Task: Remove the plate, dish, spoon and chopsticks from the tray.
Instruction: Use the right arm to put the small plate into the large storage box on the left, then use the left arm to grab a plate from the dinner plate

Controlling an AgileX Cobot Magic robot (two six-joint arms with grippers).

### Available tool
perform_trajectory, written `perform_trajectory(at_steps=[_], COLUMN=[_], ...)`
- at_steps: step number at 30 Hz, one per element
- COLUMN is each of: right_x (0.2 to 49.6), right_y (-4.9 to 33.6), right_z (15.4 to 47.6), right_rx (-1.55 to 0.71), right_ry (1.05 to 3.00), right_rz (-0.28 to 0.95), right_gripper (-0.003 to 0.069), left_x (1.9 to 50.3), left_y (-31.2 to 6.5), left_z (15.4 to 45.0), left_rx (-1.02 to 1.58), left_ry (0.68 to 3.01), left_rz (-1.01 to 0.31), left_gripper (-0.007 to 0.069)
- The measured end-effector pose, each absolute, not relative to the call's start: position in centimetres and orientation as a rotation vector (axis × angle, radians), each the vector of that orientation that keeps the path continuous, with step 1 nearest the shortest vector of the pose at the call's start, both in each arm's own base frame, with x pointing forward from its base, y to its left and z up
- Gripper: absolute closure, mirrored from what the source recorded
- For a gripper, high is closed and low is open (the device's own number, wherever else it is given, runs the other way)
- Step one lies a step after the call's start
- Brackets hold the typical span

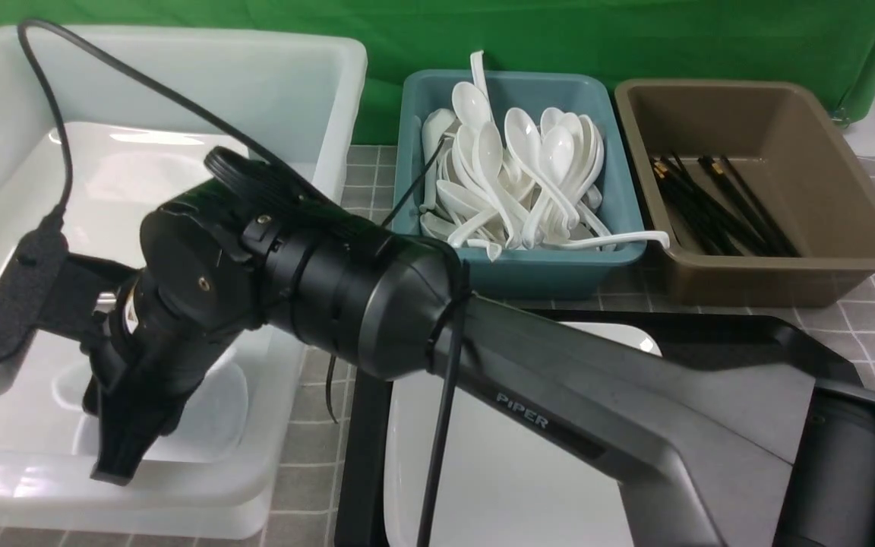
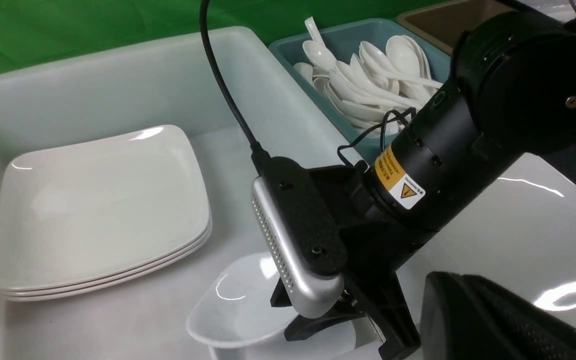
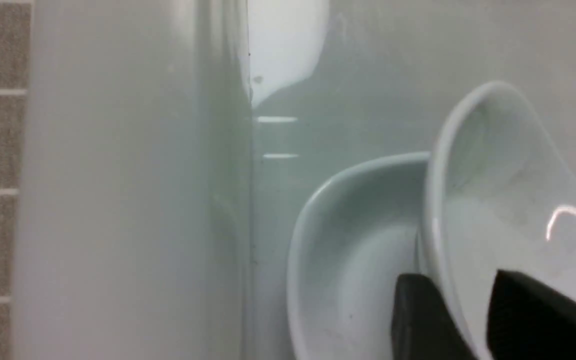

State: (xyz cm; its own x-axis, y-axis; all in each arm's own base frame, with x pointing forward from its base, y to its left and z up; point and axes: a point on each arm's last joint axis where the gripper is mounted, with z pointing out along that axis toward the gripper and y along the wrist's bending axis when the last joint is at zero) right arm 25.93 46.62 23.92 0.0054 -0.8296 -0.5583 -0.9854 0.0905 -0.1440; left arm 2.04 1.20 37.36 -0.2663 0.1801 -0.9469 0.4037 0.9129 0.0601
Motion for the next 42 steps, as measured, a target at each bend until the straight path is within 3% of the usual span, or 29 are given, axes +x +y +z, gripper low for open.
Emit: perform_trajectory(at_steps=[3, 11, 14, 17, 19, 21, 29, 34, 38, 42], right_x=[25.6, 23.9, 23.4, 23.2, 22.3, 20.9, 14.2, 9.5, 7.3, 5.8], right_y=[46.0, 42.9, 40.6, 38.6, 35.7, 32.8, 21.0, 13.1, 9.1, 6.6], right_z=[24.5, 31.0, 34.2, 37.1, 39.8, 41.4, 41.3, 38.7, 36.8, 35.4], right_rx=[-1.814, -1.813, -1.753, -1.558, -1.429, -1.358, -1.198, -1.016, -0.890, -0.841], right_ry=[1.886, 1.933, 1.997, 2.070, 2.100, 2.136, 2.307, 2.344, 2.344, 2.325], right_rz=[0.383, 0.356, 0.279, 0.217, 0.167, 0.155, 0.158, 0.245, 0.315, 0.356], right_gripper=[0.0267, 0.0252, 0.0304, 0.0429, 0.0547, 0.0611, 0.0636, 0.0636, 0.0636, 0.0636], left_x=[2.0, 2.0, 2.0, 2.3, 3.2, 4.4, 9.0, 13.8, 16.7, 17.3], left_y=[1.2, 1.0, 0.7, -0.2, -1.6, -3.1, -8.7, -13.4, -17.7, -21.0], left_z=[37.4, 37.6, 37.8, 38.1, 38.1, 37.8, 35.4, 31.4, 26.6, 23.9], left_rx=[0.435, 0.441, 0.479, 0.532, 0.598, 0.668, 1.074, 1.410, 1.720, 1.945], left_ry=[1.849, 1.822, 1.783, 1.760, 1.789, 1.838, 1.950, 2.001, 1.998, 1.918], left_rz=[-0.231, -0.248, -0.267, -0.314, -0.341, -0.360, -0.381, -0.370, -0.304, -0.204], left_gripper=[0.0620, 0.0620, 0.0620, 0.0620, 0.0620, 0.0620, 0.0620, 0.0620, 0.0620, 0.0620])
